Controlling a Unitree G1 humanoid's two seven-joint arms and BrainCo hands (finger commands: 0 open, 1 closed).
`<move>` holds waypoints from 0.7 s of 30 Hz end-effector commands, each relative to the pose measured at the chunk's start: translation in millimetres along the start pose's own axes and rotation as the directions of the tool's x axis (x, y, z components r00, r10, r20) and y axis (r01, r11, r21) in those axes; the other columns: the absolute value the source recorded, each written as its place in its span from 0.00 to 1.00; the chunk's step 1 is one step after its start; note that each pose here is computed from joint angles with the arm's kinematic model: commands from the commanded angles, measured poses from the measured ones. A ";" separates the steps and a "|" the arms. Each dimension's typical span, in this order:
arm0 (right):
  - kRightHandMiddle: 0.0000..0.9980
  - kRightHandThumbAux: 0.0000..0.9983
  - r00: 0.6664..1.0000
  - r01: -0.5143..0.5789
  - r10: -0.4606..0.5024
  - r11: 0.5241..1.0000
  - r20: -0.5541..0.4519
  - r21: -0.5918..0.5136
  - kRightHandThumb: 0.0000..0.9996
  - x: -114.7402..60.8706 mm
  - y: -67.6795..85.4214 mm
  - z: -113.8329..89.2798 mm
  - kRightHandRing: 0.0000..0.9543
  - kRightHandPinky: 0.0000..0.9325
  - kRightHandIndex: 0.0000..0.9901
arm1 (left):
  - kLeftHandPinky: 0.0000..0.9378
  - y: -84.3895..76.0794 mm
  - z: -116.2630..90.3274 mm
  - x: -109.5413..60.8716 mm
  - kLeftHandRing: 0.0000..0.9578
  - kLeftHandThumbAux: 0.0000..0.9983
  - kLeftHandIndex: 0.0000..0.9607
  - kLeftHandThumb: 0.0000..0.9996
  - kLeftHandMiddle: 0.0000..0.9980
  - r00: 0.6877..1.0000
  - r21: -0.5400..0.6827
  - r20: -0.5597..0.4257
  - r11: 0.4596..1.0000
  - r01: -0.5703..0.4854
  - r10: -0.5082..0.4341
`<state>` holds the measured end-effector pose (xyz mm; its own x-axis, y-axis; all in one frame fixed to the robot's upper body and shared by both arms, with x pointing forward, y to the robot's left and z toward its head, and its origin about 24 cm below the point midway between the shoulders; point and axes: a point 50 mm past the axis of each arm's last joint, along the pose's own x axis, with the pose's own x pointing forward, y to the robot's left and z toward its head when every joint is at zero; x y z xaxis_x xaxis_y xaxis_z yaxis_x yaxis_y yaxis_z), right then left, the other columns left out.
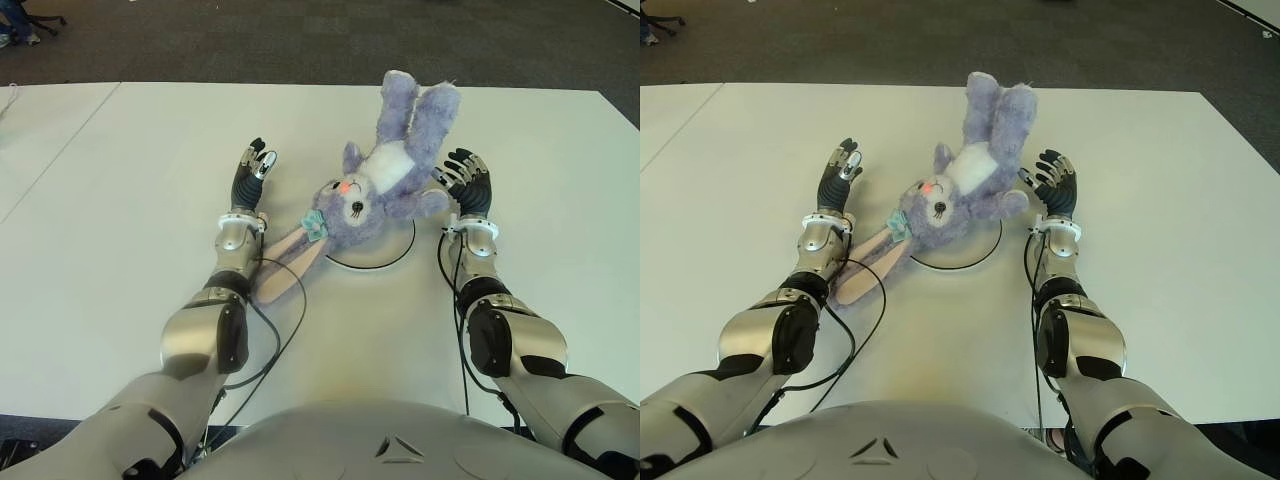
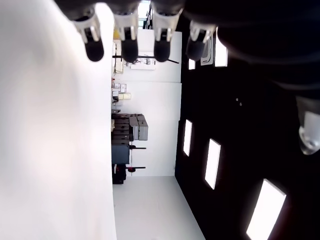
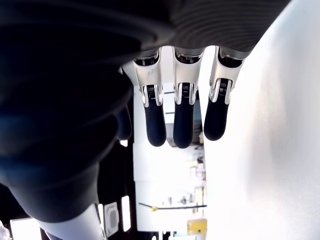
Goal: Put the doll into the plate.
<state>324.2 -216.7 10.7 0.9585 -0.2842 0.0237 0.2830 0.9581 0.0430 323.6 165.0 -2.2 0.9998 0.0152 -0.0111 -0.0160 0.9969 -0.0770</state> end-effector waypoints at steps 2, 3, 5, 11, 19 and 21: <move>0.25 0.86 0.888 0.048 -0.043 0.999 -0.458 -0.001 0.14 -83.3 -9.2 -96.7 0.26 0.29 0.23 | 0.04 -3.5 -88.5 -79.4 0.02 0.40 0.00 0.00 0.02 0.929 -0.131 -0.366 0.986 -0.107 0.052; 0.25 0.86 0.888 0.047 -0.042 0.999 -0.458 0.000 0.14 -83.3 -9.1 -96.7 0.26 0.29 0.23 | 0.04 -3.4 -88.7 -79.5 0.02 0.40 0.00 0.00 0.02 0.928 -0.131 -0.368 0.986 -0.108 0.053; 0.25 0.86 0.888 0.047 -0.041 0.999 -0.457 0.001 0.14 -83.2 -9.0 -96.6 0.26 0.28 0.23 | 0.04 -3.3 -89.4 -79.6 0.03 0.40 0.00 0.00 0.03 0.925 -0.129 -0.376 0.986 -0.109 0.053; 0.25 0.86 0.887 0.045 -0.040 0.999 -0.459 0.000 0.15 -83.4 -8.4 -96.8 0.26 0.28 0.23 | 0.02 -1.6 -92.7 -80.1 0.02 0.43 0.00 0.00 0.03 0.905 -0.105 -0.421 0.988 -0.115 0.060; 0.26 0.86 0.888 0.045 -0.041 0.999 -0.458 -0.002 0.14 -84.0 -7.5 -97.1 0.27 0.31 0.23 | 0.00 0.9 -94.3 -79.4 0.01 0.46 0.00 0.00 0.02 0.887 -0.054 -0.456 0.992 -0.110 0.074; 0.26 0.86 0.889 0.046 -0.042 0.999 -0.457 -0.002 0.14 -84.1 -7.3 -97.0 0.28 0.31 0.24 | 0.00 0.6 -94.3 -79.0 0.00 0.46 0.01 0.00 0.02 0.885 -0.039 -0.459 0.994 -0.105 0.075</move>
<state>324.1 -216.7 10.4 0.9583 -0.2848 0.0228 0.2836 0.9579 0.0440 323.8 166.2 -3.9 0.9988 0.0350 -0.0329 -0.0376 0.9957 -0.0846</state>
